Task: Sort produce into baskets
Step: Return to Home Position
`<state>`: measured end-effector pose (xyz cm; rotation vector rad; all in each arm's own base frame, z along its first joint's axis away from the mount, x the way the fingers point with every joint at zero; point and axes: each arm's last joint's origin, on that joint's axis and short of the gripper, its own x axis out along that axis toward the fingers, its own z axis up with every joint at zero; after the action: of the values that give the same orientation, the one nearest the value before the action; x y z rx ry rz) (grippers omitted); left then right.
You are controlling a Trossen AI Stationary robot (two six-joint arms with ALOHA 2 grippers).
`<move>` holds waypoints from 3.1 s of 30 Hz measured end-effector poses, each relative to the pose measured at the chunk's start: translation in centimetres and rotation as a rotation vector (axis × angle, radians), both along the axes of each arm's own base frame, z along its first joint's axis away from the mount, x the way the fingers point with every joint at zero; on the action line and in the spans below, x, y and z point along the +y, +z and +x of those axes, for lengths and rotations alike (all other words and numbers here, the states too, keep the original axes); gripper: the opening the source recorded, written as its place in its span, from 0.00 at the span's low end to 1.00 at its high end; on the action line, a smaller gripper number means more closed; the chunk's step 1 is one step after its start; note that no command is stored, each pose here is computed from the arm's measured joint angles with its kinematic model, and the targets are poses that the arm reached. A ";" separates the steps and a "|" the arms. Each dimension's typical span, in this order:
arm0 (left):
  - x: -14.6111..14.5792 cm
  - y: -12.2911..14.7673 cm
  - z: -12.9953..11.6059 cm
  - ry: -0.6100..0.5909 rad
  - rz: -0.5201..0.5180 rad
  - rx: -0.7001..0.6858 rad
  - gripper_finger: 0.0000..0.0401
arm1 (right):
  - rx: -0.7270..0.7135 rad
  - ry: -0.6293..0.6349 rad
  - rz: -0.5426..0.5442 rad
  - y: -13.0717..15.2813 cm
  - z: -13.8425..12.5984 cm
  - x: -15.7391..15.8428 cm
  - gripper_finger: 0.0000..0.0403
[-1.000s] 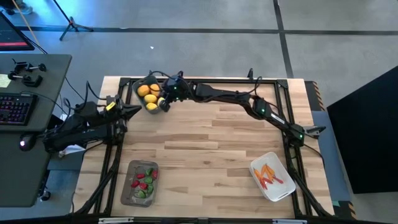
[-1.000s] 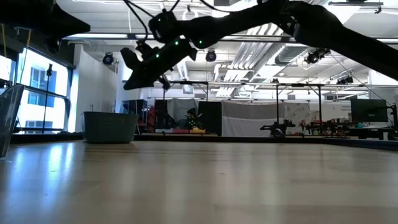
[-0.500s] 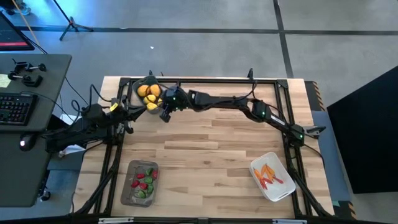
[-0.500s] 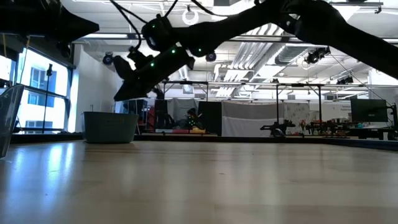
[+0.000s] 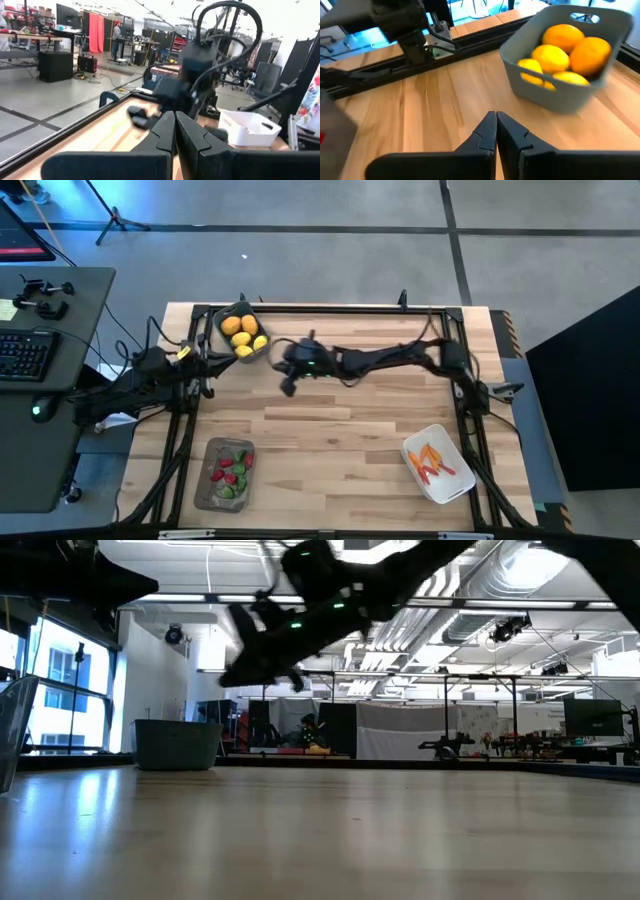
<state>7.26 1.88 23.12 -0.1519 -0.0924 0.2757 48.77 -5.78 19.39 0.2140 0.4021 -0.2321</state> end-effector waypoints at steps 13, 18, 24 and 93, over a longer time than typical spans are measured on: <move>0.3 -2.0 1.0 0.015 -0.074 0.068 0.00 | -0.100 0.059 -0.049 3.2 -15.9 -0.2 0.00; 0.5 -3.5 1.6 0.022 -0.072 0.057 0.00 | -0.096 0.034 -0.069 2.7 -21.3 -0.1 0.00; 0.9 -4.1 1.7 0.069 -0.042 0.074 0.00 | -0.192 0.008 -0.100 2.7 -27.7 0.7 0.00; 3.0 -6.3 1.3 0.280 -0.009 0.061 0.00 | -0.395 -0.173 -0.164 -2.6 -39.8 2.2 0.00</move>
<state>8.51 4.90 16.79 -0.1392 -0.0516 0.5601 9.00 -3.62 16.83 0.1290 -0.0284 -0.3834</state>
